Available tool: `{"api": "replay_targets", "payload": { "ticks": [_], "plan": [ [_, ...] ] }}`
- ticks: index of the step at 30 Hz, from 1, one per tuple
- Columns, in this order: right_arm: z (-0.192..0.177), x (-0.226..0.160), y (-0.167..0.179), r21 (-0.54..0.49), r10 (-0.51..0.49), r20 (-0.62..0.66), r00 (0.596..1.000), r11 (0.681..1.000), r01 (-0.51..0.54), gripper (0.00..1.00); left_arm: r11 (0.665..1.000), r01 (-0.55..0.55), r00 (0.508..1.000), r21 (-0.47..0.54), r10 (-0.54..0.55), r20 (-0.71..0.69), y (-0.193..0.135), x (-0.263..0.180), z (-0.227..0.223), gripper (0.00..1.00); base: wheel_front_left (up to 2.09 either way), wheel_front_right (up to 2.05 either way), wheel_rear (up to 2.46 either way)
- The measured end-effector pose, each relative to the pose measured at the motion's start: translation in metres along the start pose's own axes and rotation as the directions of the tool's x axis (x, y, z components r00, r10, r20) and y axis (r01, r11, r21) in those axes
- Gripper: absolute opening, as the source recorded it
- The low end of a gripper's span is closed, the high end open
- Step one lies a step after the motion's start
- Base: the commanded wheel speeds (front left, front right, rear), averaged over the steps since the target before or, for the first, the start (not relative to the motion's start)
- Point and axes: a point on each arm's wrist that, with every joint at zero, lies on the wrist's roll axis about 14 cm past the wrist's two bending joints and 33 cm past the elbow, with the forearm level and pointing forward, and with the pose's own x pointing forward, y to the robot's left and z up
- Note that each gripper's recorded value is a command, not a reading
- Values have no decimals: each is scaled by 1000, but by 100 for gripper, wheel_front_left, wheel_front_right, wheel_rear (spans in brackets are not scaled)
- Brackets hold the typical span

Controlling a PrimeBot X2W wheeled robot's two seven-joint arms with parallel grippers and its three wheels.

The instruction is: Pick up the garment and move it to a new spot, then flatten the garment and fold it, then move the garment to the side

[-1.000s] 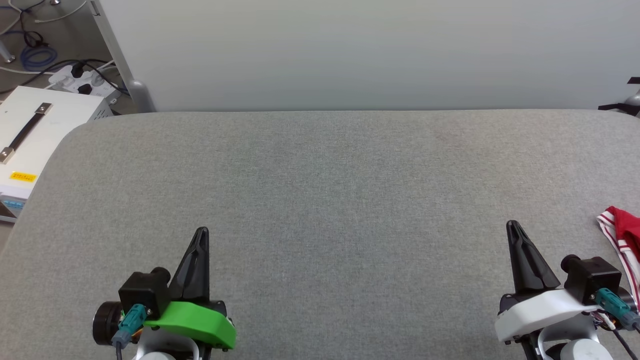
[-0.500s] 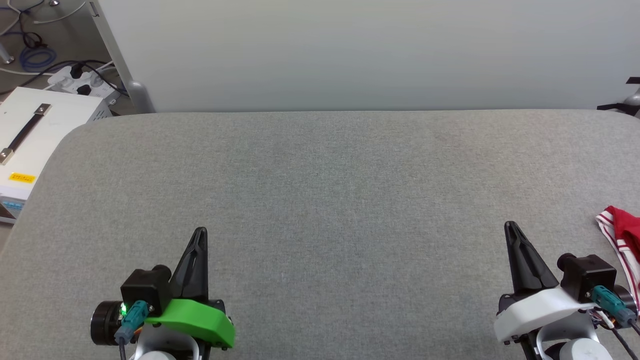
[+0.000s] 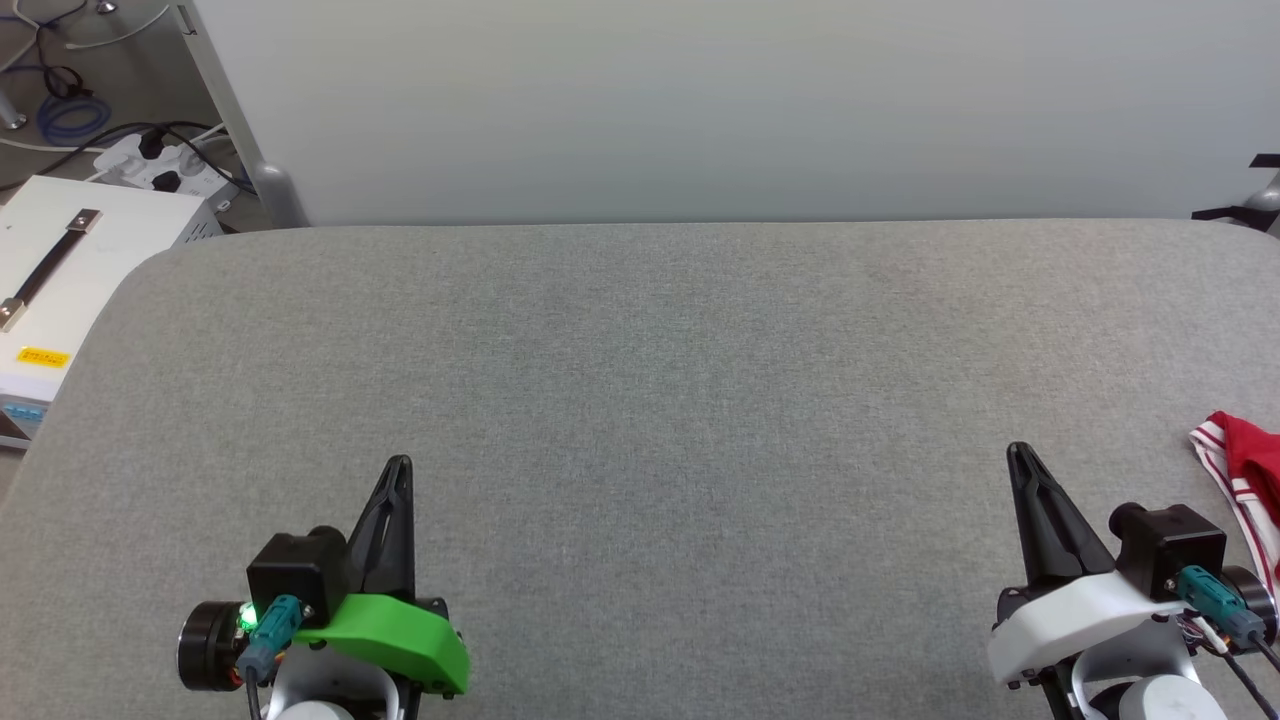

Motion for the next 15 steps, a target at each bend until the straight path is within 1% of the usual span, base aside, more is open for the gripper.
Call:
{"api": "replay_targets", "payload": {
  "ticks": [15],
  "plan": [
    [-1,0,0,-30,0,-23,1000,1000,0,0,999,-11,1000,33,12,-20,2,1,-1,0,0,0,0]
  ]
}}
